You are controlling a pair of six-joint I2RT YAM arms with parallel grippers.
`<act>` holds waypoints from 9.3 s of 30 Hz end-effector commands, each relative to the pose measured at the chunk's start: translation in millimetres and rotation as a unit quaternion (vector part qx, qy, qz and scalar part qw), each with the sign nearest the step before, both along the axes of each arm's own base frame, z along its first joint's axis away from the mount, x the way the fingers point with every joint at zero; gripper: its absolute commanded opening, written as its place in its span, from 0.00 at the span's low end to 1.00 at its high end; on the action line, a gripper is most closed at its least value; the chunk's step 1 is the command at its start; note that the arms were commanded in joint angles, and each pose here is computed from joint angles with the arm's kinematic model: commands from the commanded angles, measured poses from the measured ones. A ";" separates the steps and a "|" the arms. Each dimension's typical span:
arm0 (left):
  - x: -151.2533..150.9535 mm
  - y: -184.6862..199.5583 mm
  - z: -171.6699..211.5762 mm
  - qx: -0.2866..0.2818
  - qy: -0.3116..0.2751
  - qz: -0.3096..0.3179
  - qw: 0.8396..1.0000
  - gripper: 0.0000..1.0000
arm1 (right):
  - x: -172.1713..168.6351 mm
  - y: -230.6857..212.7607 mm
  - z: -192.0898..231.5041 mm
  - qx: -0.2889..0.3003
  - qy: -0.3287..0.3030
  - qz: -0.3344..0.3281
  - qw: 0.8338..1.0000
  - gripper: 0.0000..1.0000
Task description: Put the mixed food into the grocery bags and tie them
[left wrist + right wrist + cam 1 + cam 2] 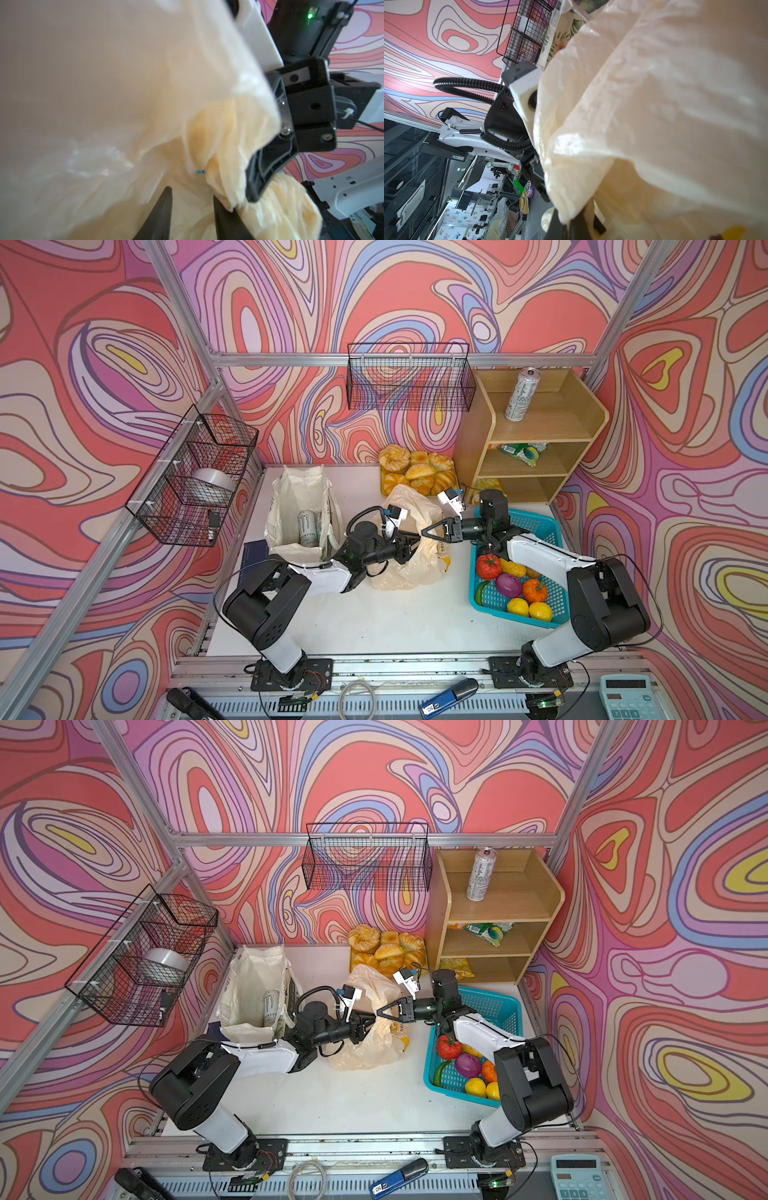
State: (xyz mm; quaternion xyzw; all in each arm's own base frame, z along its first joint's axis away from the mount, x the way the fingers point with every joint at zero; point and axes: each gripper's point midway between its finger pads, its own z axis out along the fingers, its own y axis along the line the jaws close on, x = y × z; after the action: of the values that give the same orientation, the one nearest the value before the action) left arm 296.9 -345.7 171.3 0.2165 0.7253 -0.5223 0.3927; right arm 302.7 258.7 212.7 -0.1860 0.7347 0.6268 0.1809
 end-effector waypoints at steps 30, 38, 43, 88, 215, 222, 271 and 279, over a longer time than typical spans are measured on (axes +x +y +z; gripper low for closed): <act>40.8 57.6 35.1 -0.142 -0.005 0.121 0.982 0.42 | 3.4 7.1 25.4 0.057 -0.010 0.002 0.998 0.00; 50.8 40.1 76.9 -0.157 -0.032 0.086 0.983 0.42 | 1.1 18.0 29.0 0.086 -0.014 0.026 0.996 0.00; 54.4 30.0 109.5 -0.160 -0.058 0.062 0.983 0.42 | 0.9 20.7 25.8 0.110 -0.012 0.041 0.993 0.00; 20.3 31.5 46.7 0.051 -0.043 0.082 0.994 0.48 | 40.5 29.4 2.6 0.147 0.010 -0.003 0.989 0.00; 44.2 83.8 81.6 -0.032 -0.079 0.092 0.992 0.46 | 36.5 3.5 79.6 0.109 0.020 -0.053 0.992 0.00; 14.5 67.1 118.9 -0.104 -0.056 -0.025 0.993 0.46 | 43.5 0.9 80.0 0.110 0.016 -0.068 0.991 0.00; 80.1 72.9 96.2 -0.111 0.031 0.078 0.990 0.46 | 36.4 -3.3 89.0 0.155 -0.007 -0.052 0.986 0.00; 55.4 67.0 134.5 -0.134 0.013 0.028 0.990 0.46 | 38.6 -4.2 87.5 0.154 -0.005 -0.059 0.986 0.00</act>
State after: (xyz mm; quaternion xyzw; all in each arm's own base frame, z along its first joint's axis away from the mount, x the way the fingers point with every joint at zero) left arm 364.5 -273.7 285.5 0.1099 0.6800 -0.5859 0.4269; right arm 341.0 258.2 296.8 -0.1159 0.6401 0.7235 0.2311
